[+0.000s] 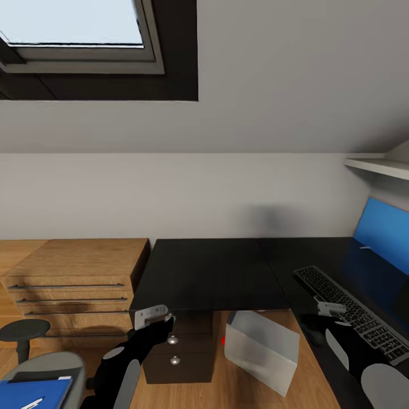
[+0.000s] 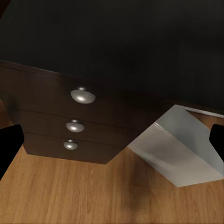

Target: In the bedroom, organize the workspace by keeping the computer under the desk, ensuring the monitor is on the desk, placing the keyboard on the desk next to the monitor, placing the mouse on the desk next to the keyboard, moving the folder from the swivel chair onto the desk next to the mouse, stacking the notebook on top of the folder with the pen on top of the notebook, and positioning the swivel chair next to the desk.

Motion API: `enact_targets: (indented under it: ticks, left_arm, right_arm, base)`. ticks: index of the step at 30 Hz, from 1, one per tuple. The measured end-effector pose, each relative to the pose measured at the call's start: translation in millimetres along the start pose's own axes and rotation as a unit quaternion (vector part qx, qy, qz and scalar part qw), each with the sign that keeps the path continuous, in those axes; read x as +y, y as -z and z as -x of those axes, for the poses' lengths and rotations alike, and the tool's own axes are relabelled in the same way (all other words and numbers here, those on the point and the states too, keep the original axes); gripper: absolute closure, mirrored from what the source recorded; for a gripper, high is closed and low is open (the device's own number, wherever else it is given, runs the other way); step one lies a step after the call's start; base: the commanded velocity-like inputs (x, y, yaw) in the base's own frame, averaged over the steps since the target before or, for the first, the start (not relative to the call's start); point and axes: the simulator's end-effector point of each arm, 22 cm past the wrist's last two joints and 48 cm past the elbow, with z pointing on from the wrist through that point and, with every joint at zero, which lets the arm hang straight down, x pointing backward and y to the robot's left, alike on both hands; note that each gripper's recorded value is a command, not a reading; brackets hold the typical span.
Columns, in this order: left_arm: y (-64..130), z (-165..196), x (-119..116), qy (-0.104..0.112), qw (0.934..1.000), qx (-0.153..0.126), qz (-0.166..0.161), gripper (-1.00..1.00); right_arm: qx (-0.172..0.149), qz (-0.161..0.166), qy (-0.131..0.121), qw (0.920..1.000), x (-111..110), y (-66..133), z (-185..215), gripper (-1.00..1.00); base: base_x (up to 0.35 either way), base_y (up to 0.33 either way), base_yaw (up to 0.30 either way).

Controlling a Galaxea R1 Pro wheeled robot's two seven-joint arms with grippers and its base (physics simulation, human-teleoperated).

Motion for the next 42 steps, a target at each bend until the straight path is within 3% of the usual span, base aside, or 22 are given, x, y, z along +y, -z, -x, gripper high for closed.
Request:
enact_targets:
  ticks: [14,42]
  left_arm:
    - [-11.7,-10,4,0.0,1.0,0.0,0.0,-1.0]
    - [-36.0,-35,13,0.0,1.0,-0.001,0.0,-1.0]
  right_arm:
    - [0.0,-0.015,0.0,0.9999,-20,-12.3,-8,-1.0]
    - [0.002,-0.01,0.003,0.9999,-10,-39.7,-34,-1.0]
  base:
    - [0.0,0.0,0.0]
    - [0.0,0.0,0.0]
